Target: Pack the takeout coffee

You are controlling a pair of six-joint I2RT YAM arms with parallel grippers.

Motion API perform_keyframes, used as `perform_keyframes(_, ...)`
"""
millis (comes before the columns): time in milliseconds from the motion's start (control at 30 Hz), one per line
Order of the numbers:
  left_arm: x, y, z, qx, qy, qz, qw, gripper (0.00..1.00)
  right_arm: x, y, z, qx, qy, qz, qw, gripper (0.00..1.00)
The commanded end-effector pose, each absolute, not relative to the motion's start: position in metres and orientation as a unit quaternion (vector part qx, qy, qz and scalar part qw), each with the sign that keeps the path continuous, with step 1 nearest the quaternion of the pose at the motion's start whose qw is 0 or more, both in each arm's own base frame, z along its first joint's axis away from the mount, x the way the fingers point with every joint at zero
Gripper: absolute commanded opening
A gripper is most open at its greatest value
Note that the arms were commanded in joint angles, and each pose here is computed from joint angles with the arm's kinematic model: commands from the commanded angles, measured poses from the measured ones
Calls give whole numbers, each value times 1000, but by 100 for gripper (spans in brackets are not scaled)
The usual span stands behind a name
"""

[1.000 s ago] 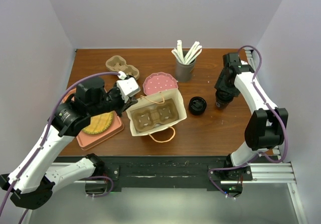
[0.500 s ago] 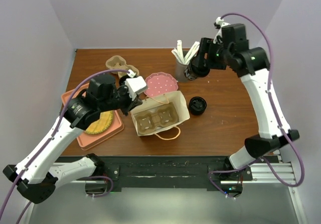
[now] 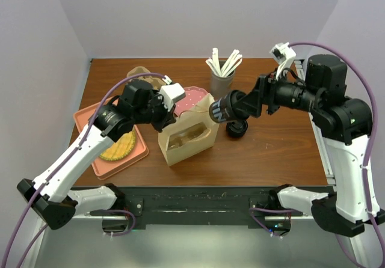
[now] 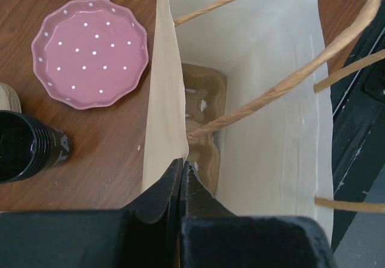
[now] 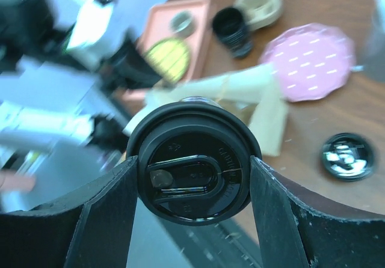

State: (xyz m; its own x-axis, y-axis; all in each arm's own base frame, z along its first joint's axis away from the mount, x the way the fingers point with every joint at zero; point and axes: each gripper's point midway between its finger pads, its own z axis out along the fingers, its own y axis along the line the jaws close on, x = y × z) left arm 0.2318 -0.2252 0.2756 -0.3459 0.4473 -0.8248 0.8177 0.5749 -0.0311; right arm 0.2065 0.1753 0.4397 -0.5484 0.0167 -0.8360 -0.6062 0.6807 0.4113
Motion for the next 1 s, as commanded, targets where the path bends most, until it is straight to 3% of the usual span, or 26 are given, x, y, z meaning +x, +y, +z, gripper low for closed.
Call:
perform_keyframes(0, 240, -231, 291, 375, 799, -238, 406, 0, 188, 193, 443, -239, 767, 413, 428, 45)
perform_keyframes(300, 239, -243, 323, 384, 744, -276, 473, 0, 207, 220, 432, -263, 762, 409, 428, 45)
perform_keyframes(567, 226, -234, 336, 430, 677, -263, 536, 0, 210, 225, 391, -340, 791, 291, 418, 44)
perform_keyframes(967, 222, -231, 314, 455, 669, -252, 531, 0, 198, 239, 359, -454, 740, 178, 463, 45)
